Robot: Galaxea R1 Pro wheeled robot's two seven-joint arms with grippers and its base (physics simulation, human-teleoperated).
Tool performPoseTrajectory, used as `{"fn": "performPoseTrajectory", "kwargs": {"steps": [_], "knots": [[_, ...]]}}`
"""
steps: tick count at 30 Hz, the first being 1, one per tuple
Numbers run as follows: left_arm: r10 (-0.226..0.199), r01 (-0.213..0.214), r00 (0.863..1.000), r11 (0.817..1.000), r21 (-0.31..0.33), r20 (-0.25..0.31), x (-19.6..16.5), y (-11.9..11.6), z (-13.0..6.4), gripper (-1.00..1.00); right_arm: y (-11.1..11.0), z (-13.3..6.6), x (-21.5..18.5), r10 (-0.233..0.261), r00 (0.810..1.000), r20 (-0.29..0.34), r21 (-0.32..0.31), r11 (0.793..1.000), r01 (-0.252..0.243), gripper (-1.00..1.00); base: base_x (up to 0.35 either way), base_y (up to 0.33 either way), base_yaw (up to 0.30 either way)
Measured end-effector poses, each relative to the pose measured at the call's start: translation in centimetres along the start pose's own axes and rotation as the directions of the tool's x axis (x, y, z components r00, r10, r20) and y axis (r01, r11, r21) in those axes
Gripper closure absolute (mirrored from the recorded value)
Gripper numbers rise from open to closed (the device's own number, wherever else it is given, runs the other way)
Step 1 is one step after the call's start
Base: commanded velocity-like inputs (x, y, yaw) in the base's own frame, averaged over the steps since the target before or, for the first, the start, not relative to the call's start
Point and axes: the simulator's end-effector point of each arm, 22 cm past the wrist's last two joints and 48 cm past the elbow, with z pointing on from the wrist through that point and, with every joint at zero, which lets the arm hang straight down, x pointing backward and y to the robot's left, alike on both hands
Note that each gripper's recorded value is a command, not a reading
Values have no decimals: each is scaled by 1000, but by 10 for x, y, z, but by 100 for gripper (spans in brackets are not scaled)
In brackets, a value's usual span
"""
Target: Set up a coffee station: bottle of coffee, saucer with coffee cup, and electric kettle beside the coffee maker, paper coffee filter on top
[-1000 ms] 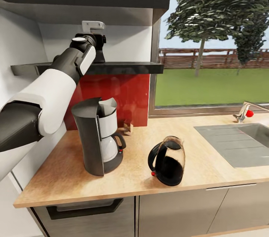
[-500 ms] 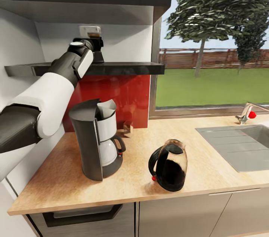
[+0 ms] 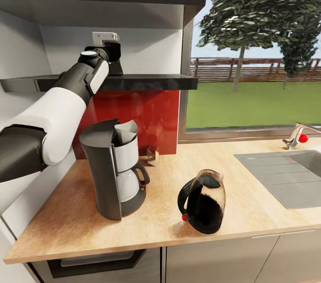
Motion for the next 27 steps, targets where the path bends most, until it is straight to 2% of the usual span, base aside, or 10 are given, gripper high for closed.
{"fn": "performPoseTrajectory", "kwargs": {"steps": [5, 21, 27], "knots": [[0, 0, 1000, 1000, 1, -20, 16, -1, -1, -100, 0, 0, 0, 0, 1000, 0, 0, 1000, 0, -100, 43, 0, 0], [0, 0, 1000, 1000, 0, -24, 20, 0, 0, -100, 0, 0, 0, 0, 1000, 0, 0, 1000, 0, -100, 78, 0, 0], [2, -1, 999, 1000, 1, -46, 37, -1, -1, -100, 0, 0, 0, 0, 1000, 0, 0, 1000, 0, -100, 76, 0, 0]]}}
